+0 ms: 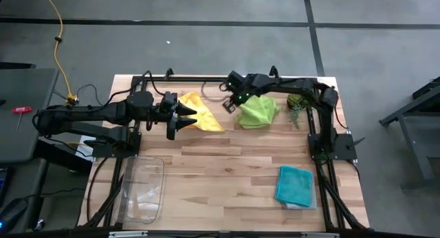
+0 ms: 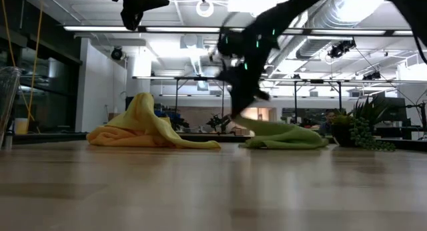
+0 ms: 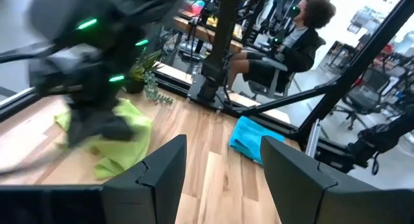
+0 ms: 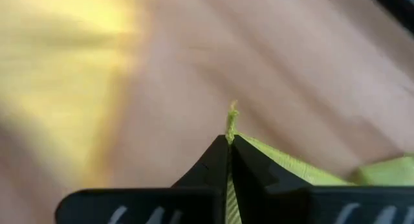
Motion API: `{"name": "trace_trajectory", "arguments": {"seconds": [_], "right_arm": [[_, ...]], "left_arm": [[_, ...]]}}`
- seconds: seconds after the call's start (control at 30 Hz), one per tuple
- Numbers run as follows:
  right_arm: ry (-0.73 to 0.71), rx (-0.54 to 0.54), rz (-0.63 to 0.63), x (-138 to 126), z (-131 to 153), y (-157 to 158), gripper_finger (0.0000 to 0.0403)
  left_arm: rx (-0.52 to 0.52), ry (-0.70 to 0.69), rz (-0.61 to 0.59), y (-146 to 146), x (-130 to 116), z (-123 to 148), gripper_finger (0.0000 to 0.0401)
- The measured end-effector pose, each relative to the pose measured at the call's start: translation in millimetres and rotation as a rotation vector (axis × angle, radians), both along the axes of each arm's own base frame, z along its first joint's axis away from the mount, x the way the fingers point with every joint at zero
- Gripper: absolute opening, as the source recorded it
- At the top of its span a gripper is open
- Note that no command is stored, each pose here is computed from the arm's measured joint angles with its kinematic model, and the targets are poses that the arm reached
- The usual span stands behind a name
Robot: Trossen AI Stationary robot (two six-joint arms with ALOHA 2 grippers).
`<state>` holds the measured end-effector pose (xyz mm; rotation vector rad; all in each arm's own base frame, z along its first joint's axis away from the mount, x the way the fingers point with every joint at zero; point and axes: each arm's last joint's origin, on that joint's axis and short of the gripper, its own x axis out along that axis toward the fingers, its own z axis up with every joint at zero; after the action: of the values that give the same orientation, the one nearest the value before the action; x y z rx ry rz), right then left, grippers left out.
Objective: Fold microfiber towels
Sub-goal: Fold the green microfiber cloth
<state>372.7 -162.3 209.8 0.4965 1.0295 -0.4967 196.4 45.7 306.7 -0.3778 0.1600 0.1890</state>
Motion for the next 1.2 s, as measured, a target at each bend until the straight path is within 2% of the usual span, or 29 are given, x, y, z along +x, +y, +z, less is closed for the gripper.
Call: {"name": "trace_trajectory", "arguments": {"seconds": [0.13, 0.23, 0.4, 0.63, 0.77, 1.0, 1.2], "right_arm": [[-0.146, -0.002, 0.276, 4.7, 43.1, 50.6, 0.0002], [-0.269, 0.040, 0.474, 0.0, 74.5, 87.9, 0.0001], [-0.418, 0.062, 0.633, -16.9, 117.9, 135.5, 0.0001], [-0.491, 0.102, 0.649, -43.9, 151.7, 167.9, 0.0000], [-0.466, 0.046, 0.594, -54.0, 158.0, 174.9, 0.0000], [-0.442, 0.047, 0.556, -53.4, 155.4, 174.7, 0.0000], [-0.440, 0.034, 0.526, -53.1, 155.5, 171.5, 0.0000]], "left_arm": [[0.014, 0.024, -0.004, -0.1, -0.4, -2.1, 0.0186], [0.012, 0.031, -0.004, -0.1, -0.6, -2.7, 0.0186], [0.006, 0.030, -0.001, -0.1, -0.6, -2.7, 0.0186], [0.020, 0.015, 0.053, 3.1, 5.7, -3.3, 0.0186], [0.013, 0.012, 0.028, 4.7, 19.2, -9.3, 0.0186], [-0.070, 0.182, -0.124, -7.2, 54.3, -49.3, 0.0186], [-0.075, 0.344, -0.228, -30.7, 86.1, -97.4, 0.0186]]}}
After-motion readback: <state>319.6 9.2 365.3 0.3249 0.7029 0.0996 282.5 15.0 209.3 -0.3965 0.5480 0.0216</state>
